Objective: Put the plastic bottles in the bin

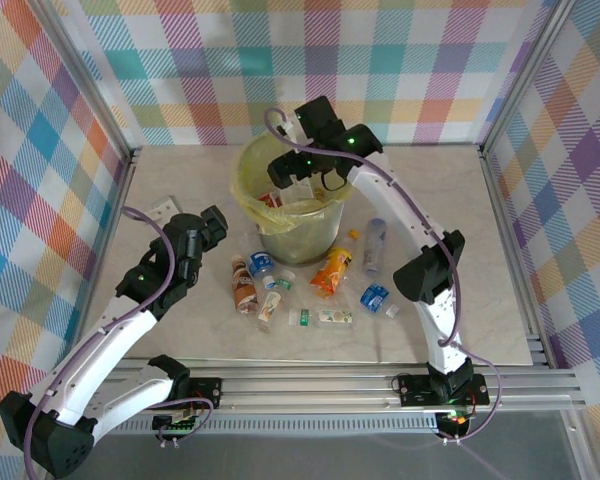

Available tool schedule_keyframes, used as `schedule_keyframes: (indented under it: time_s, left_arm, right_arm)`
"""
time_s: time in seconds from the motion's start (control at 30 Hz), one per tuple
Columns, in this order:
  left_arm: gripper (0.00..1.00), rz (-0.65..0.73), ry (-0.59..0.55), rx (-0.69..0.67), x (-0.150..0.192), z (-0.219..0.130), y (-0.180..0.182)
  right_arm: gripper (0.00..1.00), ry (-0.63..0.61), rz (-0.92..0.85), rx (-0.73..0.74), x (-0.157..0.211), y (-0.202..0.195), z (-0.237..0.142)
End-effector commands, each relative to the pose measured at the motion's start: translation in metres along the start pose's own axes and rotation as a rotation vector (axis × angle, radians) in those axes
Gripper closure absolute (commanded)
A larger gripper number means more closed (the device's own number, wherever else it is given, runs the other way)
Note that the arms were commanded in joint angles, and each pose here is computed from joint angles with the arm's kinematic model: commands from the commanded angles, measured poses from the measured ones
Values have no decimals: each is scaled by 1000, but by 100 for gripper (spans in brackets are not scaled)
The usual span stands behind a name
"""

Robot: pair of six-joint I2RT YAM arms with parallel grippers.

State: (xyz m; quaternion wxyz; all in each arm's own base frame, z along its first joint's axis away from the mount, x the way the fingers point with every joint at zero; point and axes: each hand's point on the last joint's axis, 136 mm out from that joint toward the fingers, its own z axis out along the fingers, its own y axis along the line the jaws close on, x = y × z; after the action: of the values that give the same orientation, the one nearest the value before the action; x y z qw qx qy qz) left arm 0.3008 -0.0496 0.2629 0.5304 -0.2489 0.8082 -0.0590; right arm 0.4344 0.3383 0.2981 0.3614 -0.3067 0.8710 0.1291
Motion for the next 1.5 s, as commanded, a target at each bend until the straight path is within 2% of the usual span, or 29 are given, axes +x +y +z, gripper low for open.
schedule_keyframes:
  time_s: [0.0,0.17,0.33,0.5,0.67,0.87,1.07,1.27,1.47]
  left_arm:
    - [0,-7,23,-50,10,0,18]
    - [0,-8,76,-43,32,2,27]
    - [0,-1,143,-9,52,3,28]
    - [0,13,243,35,79,7,24]
    - [0,23,350,81,111,12,19]
    - [0,41,443,85,137,16,22]
    - [0,44,516,88,160,21,22]
    - [0,59,586,77,181,27,23]
    - [1,79,638,61,198,34,26]
  right_arm:
    - [0,-112,47,27,-26,-1,-58]
    - [0,-167,117,102,-30,-14,-100]
    - [0,-198,185,203,-19,-33,-135]
    - [0,-186,263,318,12,-59,-159]
    - [0,-181,395,390,59,-88,-177]
    - [0,-146,555,417,123,-113,-179]
    - [0,-79,644,463,180,-124,-164]
    - [0,-39,695,497,219,-127,-150]
    - [0,-39,743,563,242,-133,-148]
